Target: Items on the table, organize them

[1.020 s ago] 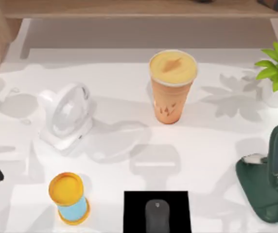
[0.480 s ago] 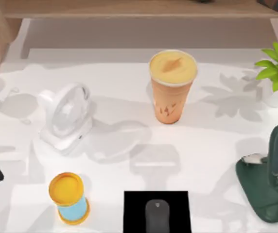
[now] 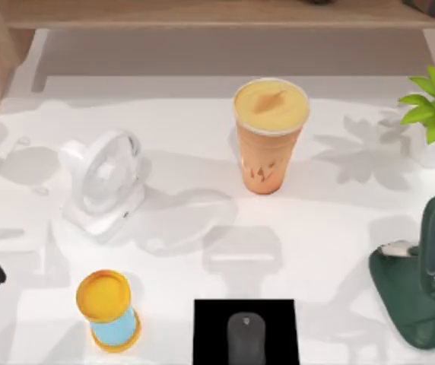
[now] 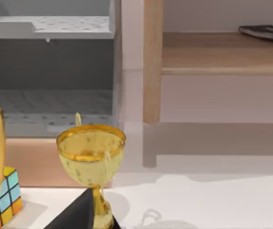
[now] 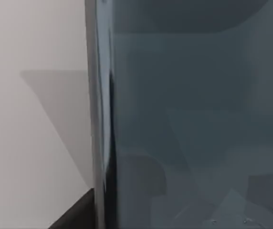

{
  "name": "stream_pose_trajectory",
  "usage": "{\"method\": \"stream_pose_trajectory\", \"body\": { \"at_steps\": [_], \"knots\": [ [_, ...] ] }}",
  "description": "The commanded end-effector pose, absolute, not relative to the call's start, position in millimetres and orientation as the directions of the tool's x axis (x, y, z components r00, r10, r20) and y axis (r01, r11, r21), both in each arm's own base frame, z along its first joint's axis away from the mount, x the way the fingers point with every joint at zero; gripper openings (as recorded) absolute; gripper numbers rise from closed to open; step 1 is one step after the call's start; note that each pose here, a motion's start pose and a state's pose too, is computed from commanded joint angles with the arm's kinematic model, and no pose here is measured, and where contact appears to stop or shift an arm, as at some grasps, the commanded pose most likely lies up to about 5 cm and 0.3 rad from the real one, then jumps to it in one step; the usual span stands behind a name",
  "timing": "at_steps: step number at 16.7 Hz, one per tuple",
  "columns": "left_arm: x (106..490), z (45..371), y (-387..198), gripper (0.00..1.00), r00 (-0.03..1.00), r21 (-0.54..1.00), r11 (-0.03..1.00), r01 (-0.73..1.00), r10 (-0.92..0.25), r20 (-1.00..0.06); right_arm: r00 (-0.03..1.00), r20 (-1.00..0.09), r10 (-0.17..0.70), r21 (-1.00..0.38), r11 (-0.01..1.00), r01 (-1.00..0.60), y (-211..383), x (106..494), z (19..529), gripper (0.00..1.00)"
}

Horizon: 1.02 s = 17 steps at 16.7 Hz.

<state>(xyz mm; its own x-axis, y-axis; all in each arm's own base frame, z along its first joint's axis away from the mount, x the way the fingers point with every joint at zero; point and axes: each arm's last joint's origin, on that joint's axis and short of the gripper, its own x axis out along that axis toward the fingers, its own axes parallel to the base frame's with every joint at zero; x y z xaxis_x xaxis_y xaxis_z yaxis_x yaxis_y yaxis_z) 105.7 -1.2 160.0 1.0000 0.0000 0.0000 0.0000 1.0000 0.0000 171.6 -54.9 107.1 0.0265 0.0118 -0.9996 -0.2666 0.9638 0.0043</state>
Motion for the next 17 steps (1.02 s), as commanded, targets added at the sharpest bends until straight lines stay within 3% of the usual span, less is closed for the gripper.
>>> {"method": "stream_pose_trajectory", "body": {
  "at_steps": [17],
  "knots": [
    [105.7, 160.0, -1.2, 1.00, 1.000, 0.000, 1.000, 0.000, 0.000, 0.000, 0.035, -0.999, 0.011, 0.001, 0.965, -0.262, -54.8, 172.6, 143.7, 0.00]
  ]
}}
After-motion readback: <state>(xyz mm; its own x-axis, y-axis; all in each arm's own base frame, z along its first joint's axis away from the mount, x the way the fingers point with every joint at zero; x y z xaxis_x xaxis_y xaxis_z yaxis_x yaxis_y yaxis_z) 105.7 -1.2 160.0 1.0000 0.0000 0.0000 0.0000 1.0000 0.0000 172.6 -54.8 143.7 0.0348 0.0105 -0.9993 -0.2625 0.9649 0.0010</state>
